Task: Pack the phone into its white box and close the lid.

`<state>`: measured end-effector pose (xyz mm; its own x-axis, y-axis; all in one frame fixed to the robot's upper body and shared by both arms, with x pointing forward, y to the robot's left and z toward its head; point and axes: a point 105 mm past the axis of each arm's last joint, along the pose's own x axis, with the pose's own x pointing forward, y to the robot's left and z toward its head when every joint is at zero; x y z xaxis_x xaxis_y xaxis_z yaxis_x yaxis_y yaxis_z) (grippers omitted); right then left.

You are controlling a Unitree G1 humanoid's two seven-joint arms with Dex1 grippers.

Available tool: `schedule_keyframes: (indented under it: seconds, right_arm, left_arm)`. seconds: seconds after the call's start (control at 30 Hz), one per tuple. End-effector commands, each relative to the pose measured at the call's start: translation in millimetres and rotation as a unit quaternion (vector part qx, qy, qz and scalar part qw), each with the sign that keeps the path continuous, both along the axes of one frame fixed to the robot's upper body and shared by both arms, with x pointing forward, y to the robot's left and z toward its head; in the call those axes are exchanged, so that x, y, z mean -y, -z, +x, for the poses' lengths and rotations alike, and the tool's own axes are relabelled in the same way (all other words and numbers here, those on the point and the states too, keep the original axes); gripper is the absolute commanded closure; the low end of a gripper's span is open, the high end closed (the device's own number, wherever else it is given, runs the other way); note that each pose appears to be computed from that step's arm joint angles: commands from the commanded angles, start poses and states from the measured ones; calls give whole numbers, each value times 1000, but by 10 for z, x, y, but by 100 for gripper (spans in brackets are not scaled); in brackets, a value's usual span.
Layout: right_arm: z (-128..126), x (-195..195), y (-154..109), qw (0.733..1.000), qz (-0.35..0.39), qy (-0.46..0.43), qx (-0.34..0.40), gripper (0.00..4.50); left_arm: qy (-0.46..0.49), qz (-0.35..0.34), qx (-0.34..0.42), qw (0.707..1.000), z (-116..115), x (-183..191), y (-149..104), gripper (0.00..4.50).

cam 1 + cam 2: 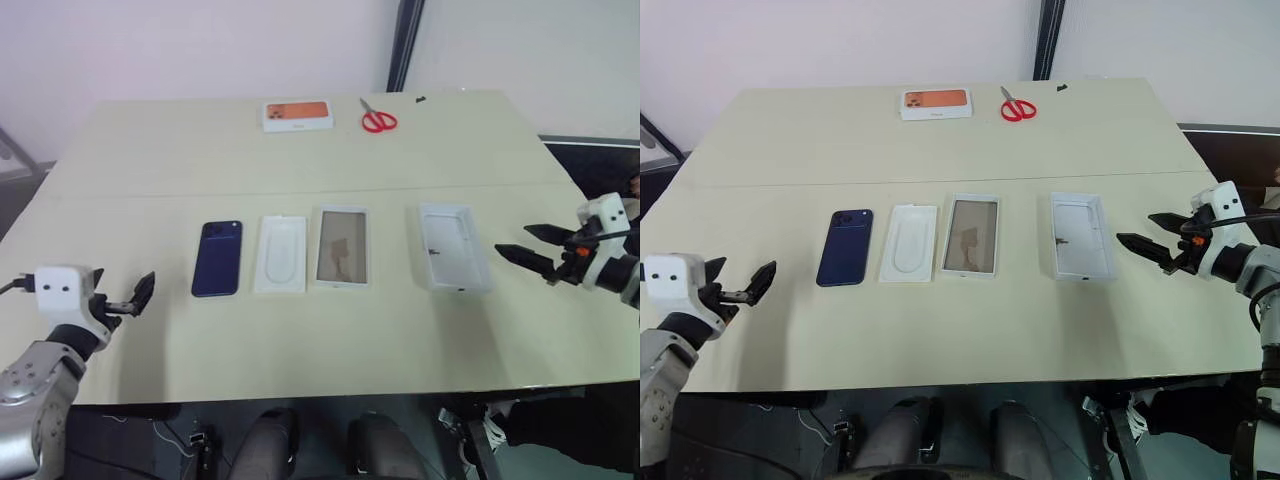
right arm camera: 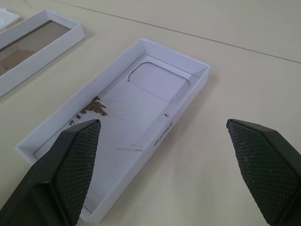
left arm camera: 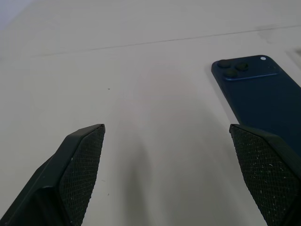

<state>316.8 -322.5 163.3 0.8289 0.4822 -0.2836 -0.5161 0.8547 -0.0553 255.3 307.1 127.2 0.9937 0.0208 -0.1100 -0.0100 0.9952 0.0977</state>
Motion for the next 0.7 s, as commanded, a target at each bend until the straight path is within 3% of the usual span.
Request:
schedule_keyframes:
  seconds: [0.03, 0.37, 0.53, 0.7]
  right_arm:
    - [30, -87, -186, 999, -16, -22, 26, 1]
    - [91, -453, -181, 996, -12, -75, 38, 1]
    - [115, -819, -233, 991, -13, -121, 58, 1]
    - [-30, -1152, -270, 984, -9, -161, 71, 1]
  left_arm:
    - [-2, 8, 19, 1000, -8, 3, -106, 4]
    - [2, 13, 27, 1000, -14, 21, -175, 4]
    - [40, 8, 26, 999, 51, 193, -211, 4]
    - [99, -1, -7, 995, 183, 447, -110, 4]
